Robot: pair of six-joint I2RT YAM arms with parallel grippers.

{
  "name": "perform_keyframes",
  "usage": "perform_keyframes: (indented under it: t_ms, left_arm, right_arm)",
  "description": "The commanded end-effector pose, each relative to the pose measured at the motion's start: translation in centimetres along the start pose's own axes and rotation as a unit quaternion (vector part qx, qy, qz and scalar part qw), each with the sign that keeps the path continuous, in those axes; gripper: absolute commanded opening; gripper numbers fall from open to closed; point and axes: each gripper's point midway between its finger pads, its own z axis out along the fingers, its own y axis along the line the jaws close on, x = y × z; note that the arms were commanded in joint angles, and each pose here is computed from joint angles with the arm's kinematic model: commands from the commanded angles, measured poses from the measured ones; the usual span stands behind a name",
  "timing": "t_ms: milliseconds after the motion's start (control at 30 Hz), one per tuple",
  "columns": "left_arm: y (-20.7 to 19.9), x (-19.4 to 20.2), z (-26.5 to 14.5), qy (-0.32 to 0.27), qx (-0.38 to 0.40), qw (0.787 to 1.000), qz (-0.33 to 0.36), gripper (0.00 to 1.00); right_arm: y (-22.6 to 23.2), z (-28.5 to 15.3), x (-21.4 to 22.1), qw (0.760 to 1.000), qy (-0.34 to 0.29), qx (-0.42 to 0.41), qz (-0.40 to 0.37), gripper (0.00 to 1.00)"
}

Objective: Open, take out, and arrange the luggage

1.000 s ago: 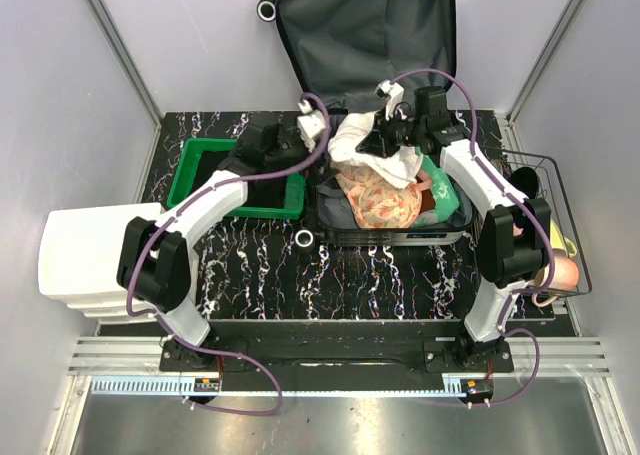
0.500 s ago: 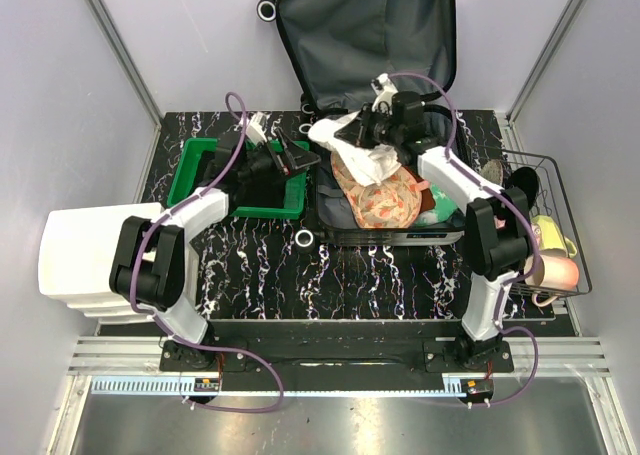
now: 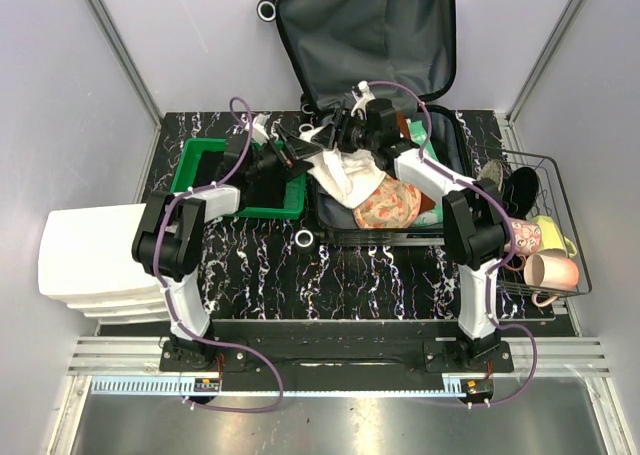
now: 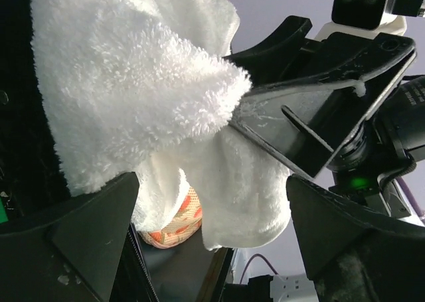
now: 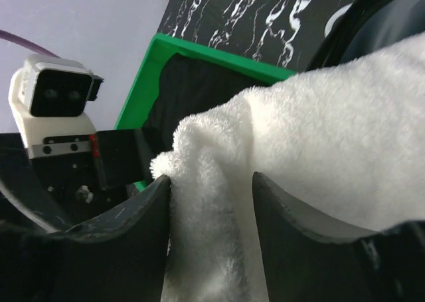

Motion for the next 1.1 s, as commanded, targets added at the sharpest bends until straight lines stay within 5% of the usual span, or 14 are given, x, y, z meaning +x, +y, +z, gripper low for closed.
perform_keyframes:
  t_ms: [0, 200, 433, 767, 933, 1000, 1067]
  left_arm:
    - [-4.2, -2.3, -1.6, -0.031, 0.055, 0.997, 0.045, 0.98]
    - [-3.5, -2.9, -4.5, -0.05, 0.014, 0.996, 0.074, 0.91]
    - [-1.2, -2.5, -5.7, -0.051, -0.042, 0.995, 0.07, 0.88]
    - [-0.2, -2.5, -5.1, -0.053, -0.045, 0.997, 0.032, 0.94]
    - [-0.1, -2.4, -5.4, -0.052, -0.052, 0.997, 0.035, 0.94]
    - [-0.2, -2.3, -5.5, -0.051, -0.052, 0.997, 0.039, 0.94]
    - [-0.1, -2.2, -5.5, -0.049, -0.053, 0.997, 0.041, 0.94]
  right_arm:
    - [2.8, -1.8, -4.3, 0.995, -0.043, -0.011, -0.094, 0.56]
    - [0.1, -4.7, -0.8, 0.955, 0.053, 0.019, -0.29, 0.49]
    - [-0.7, -7.5, 3.8, 0.912, 0.114, -0.008, -0.393, 0.84]
    - [-3.4, -4.3, 8.2, 0.831, 0.143, 0.035, -0.536, 0.85]
    - [-5.6, -2.1, 6.7, 0.814, 0.115, 0.09, -0.562, 0.71]
    - [-5.9, -1.7, 5.8, 0.809, 0.098, 0.107, -0.57, 0.58]
    - [-5.9, -1.5, 5.4, 0.807, 0.091, 0.11, -0.572, 0.32]
